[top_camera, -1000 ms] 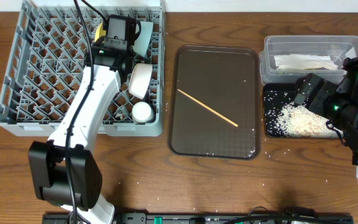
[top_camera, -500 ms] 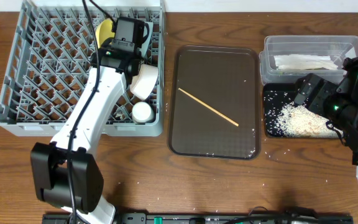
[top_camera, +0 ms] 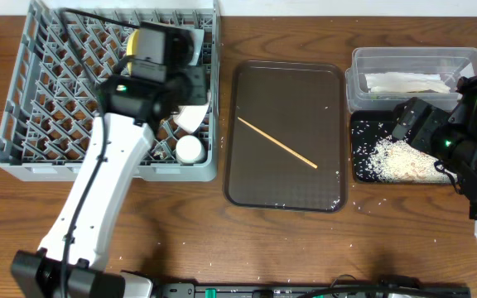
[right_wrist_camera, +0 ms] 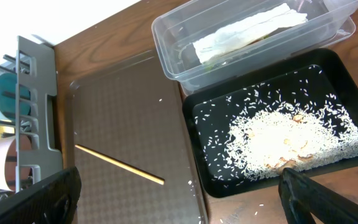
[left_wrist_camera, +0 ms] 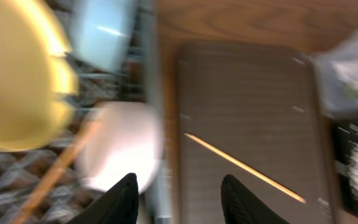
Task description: Sort waste into correct bins and load items into the dishwasher
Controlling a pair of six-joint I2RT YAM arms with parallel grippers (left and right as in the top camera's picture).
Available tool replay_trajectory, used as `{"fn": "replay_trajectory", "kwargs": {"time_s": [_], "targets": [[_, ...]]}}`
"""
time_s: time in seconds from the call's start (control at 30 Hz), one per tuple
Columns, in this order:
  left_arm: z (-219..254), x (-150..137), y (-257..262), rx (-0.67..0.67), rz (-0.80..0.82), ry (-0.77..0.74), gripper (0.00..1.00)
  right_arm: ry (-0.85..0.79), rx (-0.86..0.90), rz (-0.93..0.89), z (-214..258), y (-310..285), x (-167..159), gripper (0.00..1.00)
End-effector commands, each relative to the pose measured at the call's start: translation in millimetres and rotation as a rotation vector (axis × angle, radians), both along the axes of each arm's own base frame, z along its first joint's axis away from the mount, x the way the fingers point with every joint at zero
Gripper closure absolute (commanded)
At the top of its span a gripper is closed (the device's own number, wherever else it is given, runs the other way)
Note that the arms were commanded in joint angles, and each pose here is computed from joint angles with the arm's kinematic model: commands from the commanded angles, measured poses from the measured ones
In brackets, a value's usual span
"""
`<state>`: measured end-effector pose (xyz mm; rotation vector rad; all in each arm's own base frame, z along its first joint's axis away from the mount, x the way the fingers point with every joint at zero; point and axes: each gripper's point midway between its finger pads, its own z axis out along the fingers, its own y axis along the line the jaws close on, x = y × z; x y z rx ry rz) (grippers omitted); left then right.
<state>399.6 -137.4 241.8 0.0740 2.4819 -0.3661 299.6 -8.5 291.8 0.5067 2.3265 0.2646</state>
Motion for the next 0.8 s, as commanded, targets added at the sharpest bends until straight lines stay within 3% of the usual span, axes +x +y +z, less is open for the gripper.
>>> {"fn": "replay_trajectory", "kwargs": {"time_s": [0.0, 0.17, 0.33, 0.77], "targets": [[-20, -5, -49, -0.076, -0.102, 0.068, 0.55, -0.003, 0.004, -0.012, 2, -2, 0, 0.01], [-72, -4, -94, -0.074, -0.061, 0.184, 0.53, -0.003, 0.004, -0.012, 2, -2, 0, 0.01], [-137, -3, -114, -0.042, 0.109, 0.306, 0.4, -0.003, 0.005, -0.012, 2, -2, 0, 0.01], [-226, -2, -142, -0.08, 0.295, 0.438, 0.41, -0.003, 0.004, -0.012, 2, -2, 0, 0.01]]}}
